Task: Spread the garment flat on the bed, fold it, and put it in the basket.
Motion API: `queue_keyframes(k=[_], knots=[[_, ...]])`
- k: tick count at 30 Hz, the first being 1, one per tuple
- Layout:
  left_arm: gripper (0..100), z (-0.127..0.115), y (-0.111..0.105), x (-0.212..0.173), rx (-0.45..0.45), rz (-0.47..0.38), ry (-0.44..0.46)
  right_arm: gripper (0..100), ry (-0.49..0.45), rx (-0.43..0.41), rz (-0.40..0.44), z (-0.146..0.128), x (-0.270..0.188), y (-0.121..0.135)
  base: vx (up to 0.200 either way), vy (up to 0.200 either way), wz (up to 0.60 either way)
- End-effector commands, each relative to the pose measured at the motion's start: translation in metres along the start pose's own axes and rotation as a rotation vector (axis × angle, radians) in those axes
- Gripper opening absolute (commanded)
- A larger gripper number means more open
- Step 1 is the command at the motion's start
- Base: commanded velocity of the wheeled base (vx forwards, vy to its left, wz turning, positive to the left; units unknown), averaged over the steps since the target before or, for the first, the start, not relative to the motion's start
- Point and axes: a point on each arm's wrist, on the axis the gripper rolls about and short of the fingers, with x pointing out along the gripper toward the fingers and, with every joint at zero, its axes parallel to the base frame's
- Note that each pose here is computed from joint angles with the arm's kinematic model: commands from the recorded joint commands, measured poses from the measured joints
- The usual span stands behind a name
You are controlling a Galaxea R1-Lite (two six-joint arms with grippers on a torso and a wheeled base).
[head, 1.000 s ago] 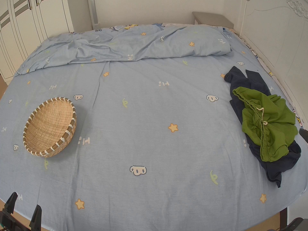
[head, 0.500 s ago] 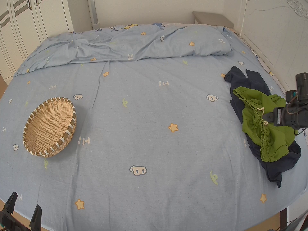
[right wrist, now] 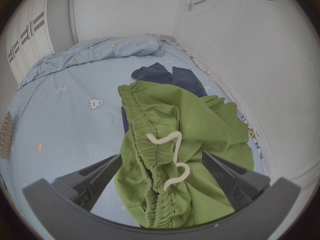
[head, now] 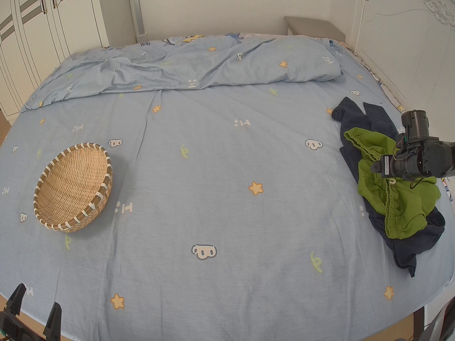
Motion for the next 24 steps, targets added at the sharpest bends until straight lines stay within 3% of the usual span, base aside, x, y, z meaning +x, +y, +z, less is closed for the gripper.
queue_keyframes(k=[1,10,11,24], knots=[[100,-0.005,0.0,0.001,0.0,0.0,0.012,100,0.005,-0.002,0.004,0.001,0.009,0.003,0.0,0.0,0.0],[100,-0.005,0.0,0.001,0.0,0.0,0.012,100,0.013,-0.007,0.011,0.002,0.02,0.009,0.0,0.0,0.0],[100,-0.005,0.0,0.001,0.0,0.0,0.012,0,0.014,-0.007,0.011,0.002,0.023,0.01,0.0,0.0,0.0],[100,-0.005,0.0,0.001,0.0,0.0,0.012,0,0.015,-0.003,0.018,0.006,0.023,0.013,0.0,0.0,0.0]])
